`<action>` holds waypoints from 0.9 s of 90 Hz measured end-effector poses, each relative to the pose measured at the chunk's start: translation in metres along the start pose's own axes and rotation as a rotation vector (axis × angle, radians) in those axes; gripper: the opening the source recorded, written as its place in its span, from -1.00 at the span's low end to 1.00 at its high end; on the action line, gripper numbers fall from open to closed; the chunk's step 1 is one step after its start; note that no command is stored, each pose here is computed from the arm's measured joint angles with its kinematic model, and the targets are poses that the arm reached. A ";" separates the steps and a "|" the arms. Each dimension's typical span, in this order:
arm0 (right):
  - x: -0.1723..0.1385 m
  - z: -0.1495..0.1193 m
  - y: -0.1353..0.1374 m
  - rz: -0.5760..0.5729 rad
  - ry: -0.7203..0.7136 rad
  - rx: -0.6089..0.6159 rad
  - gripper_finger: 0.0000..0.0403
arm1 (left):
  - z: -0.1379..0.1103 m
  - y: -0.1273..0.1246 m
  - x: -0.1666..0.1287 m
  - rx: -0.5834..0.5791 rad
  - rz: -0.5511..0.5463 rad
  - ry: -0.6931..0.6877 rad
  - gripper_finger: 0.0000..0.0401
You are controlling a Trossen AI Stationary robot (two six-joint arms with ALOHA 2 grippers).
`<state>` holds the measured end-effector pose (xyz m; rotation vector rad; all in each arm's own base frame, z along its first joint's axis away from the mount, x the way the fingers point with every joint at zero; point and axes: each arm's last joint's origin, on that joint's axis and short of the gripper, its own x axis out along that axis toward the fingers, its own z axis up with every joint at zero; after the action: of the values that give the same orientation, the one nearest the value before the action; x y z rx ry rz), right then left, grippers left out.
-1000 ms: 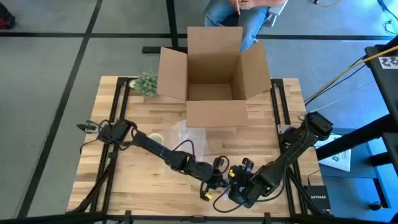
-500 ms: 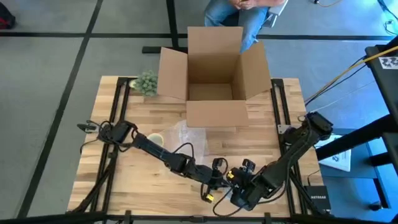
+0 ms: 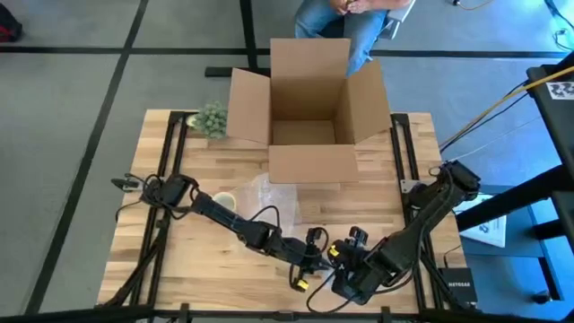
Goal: Wrap mug
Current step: Wrap the red mug with the right bubble wrap
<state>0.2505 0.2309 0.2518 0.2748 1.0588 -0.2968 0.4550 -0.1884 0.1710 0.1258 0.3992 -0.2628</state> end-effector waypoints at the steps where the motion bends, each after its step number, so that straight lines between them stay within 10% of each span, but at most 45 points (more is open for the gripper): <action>1: 0.001 -0.001 -0.001 -0.003 0.001 -0.001 -0.26 | 0.000 0.000 0.000 0.001 0.000 -0.001 -0.92; 23: 0.017 -0.010 -0.002 0.027 0.023 0.005 -0.94 | 0.000 -0.002 0.000 0.004 -0.004 -0.006 -0.92; 81: 0.060 -0.034 -0.006 0.124 0.053 0.088 -1.00 | 0.001 -0.003 0.000 0.012 -0.011 -0.011 -0.92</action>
<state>0.2477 0.2311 0.1824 0.4272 1.0771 -0.2257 0.4543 -0.1911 0.1713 0.1340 0.3877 -0.2762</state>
